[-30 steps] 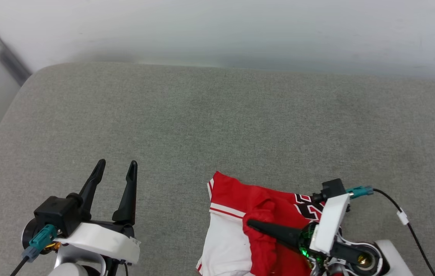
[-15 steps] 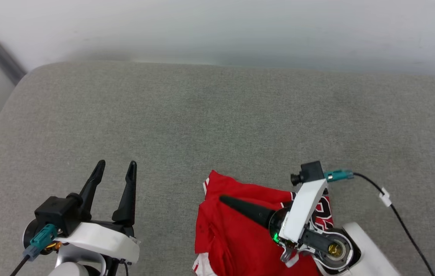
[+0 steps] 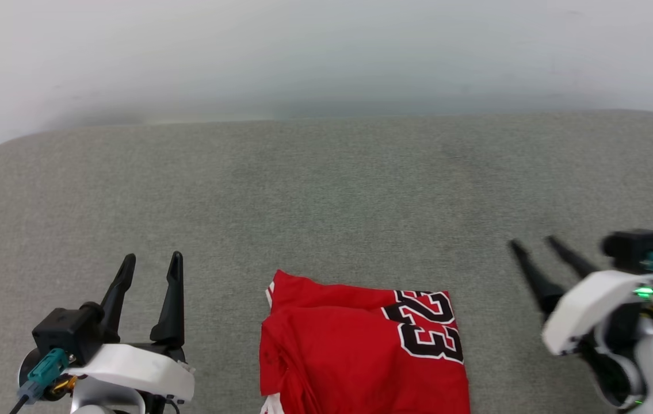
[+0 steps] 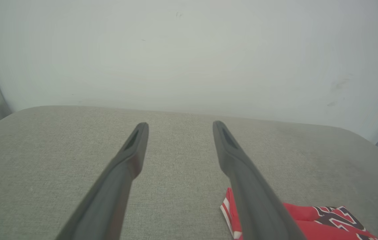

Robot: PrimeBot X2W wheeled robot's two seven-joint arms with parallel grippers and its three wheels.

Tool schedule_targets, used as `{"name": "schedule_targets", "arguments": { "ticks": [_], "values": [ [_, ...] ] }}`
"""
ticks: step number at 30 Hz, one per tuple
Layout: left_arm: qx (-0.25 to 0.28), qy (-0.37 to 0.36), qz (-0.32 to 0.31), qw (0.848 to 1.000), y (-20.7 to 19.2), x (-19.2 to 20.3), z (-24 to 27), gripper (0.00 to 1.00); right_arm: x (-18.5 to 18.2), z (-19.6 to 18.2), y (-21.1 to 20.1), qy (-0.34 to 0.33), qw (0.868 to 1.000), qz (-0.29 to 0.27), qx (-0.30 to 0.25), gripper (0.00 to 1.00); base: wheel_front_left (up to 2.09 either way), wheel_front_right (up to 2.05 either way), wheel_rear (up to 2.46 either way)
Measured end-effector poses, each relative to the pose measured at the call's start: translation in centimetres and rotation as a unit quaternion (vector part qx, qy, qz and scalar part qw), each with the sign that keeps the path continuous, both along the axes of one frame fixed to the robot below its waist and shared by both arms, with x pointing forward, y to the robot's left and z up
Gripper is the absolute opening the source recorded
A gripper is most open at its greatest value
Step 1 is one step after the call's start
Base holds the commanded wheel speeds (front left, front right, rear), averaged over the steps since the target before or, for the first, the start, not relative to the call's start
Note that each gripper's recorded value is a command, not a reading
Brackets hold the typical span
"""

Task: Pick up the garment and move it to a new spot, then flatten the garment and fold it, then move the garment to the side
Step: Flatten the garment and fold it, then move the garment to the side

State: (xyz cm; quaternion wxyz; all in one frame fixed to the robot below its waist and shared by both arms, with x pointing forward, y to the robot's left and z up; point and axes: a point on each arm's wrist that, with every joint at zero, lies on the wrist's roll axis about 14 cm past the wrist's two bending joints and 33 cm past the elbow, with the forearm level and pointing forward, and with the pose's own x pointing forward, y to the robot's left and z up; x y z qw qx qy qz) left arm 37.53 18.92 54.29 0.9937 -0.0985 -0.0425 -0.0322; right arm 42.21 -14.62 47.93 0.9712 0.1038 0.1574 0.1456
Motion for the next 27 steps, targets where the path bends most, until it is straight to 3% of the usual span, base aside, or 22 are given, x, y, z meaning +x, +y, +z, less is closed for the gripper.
{"name": "schedule_targets", "arguments": {
  "ticks": [4, 11, 27],
  "values": [
    [0.005, 0.002, 0.001, 1.0, -0.1, 0.1, -0.3, 1.0, -0.4, 3.3, -4.7, -0.085, 0.993, -0.075, -0.039, 1.0, 0.0, 0.0, 0.0],
    [0.022, -0.001, 0.01, 1.0, 0.3, -0.4, -0.2, 1.0, -2.7, 9.0, -5.2, -0.206, 0.971, -0.114, -0.036, 1.0, 0.0, 0.0, 0.0],
    [0.03, 0.008, 0.026, 0.999, 0.4, -3.6, -1.0, 1.0, -7.3, 8.1, -2.7, -0.178, 0.979, -0.096, -0.019, 1.0, 0.0, 0.0, 0.0]
  ]
}}
